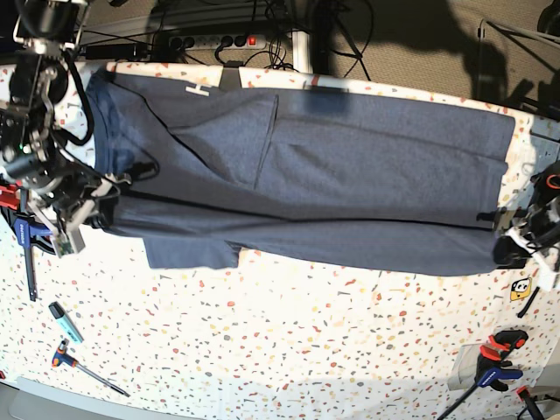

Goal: Fold the T-shirt properly
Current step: 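Fold the shirt side over lengthwise with the right gripper toward the left gripper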

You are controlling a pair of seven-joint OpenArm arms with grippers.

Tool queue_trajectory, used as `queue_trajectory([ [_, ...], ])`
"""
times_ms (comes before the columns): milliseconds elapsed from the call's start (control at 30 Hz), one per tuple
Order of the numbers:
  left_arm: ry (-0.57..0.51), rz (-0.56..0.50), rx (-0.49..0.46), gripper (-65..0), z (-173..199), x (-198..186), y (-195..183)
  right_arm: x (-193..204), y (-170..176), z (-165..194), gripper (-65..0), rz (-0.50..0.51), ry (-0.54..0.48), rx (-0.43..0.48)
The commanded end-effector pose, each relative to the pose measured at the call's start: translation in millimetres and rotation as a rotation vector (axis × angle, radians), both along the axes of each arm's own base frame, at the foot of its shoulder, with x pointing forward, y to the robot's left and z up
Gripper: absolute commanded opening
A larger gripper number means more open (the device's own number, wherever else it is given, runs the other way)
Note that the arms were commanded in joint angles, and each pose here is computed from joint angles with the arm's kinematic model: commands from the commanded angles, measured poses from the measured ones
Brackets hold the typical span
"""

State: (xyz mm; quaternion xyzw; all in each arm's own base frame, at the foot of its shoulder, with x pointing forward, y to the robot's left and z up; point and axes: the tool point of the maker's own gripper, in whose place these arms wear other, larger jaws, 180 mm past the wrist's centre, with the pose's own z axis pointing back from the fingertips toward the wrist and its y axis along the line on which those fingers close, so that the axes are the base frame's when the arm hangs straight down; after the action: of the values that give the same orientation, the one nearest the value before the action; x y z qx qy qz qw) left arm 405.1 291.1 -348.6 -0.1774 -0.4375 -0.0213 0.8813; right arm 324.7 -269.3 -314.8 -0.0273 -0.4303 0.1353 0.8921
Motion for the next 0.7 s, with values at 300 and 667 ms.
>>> queue_trajectory([
  [300,-0.064,-0.01,-0.014,-65.0,22,-38,3,-42,0,-4,-65.0,0.016,0.002,-0.003],
  [667,0.031,-0.028,0.105,-65.0,-16,-72,13,-62,6,-20,-65.0,0.018,0.031,0.021],
])
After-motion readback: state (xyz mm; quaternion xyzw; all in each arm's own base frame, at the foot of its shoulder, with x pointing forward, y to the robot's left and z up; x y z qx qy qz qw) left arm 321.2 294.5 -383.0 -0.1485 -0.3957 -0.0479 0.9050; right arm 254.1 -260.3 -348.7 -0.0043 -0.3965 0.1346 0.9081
